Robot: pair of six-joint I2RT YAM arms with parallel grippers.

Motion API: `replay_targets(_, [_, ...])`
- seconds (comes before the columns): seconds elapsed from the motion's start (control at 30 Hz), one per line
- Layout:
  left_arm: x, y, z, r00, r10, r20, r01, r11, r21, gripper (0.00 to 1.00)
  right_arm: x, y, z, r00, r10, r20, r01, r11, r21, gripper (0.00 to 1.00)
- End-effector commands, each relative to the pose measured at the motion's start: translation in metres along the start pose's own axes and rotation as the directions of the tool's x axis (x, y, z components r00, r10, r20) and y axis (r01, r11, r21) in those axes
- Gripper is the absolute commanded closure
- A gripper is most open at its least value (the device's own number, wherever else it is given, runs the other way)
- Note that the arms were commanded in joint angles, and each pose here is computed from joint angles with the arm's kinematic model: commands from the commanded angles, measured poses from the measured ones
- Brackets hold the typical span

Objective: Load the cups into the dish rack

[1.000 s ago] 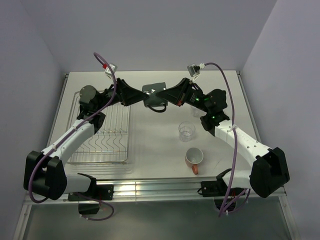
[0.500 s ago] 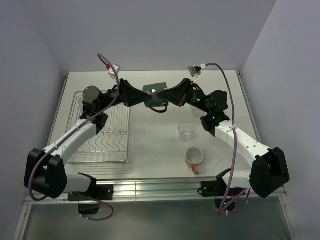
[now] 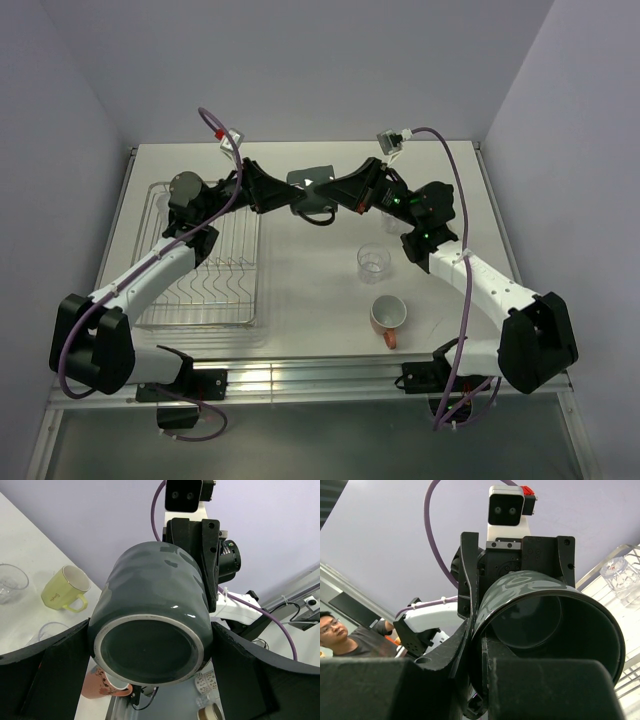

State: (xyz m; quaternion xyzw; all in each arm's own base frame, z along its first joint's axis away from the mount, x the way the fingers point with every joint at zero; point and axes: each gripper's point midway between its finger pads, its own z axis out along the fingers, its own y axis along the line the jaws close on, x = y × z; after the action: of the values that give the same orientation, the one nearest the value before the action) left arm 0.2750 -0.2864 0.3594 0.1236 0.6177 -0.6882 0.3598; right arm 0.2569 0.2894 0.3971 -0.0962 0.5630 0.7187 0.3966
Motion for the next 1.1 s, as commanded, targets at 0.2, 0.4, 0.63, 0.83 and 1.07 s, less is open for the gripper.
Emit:
replay_targets(0.2, [0.029, -0.028, 0.012, 0.993, -0.001, -0.120, 0.011, 0.996, 0.086, 0.95, -0.008, 0.031, 0.011, 0.995, -0.091, 0.049, 0.096, 0.989, -0.114, 1.00])
replay_targets(0.4, [0.021, -0.036, 0.010, 0.995, 0.037, -0.094, -0.032, 0.998, 0.051, 1.00, -0.012, 0.012, 0.011, 0.992, -0.105, 0.064, 0.105, 0.995, 0.006, 0.88])
replay_targets(0.63, [0.009, -0.041, 0.004, 0.997, 0.058, -0.059, -0.056, 0.998, 0.034, 1.00, -0.024, 0.009, 0.004, 0.980, -0.168, 0.106, 0.156, 0.981, 0.112, 0.58])
replay_targets(0.83, [-0.001, -0.037, -0.004, 0.997, 0.066, -0.037, -0.066, 0.998, -0.006, 1.00, -0.030, 0.001, -0.001, 0.975, -0.182, 0.128, 0.154, 0.968, 0.198, 0.44])
replay_targets(1.07, [-0.014, -0.030, -0.016, 0.997, 0.071, -0.009, -0.072, 0.996, -0.050, 1.00, -0.034, -0.013, -0.008, 0.973, -0.183, 0.140, 0.137, 0.949, 0.285, 0.40])
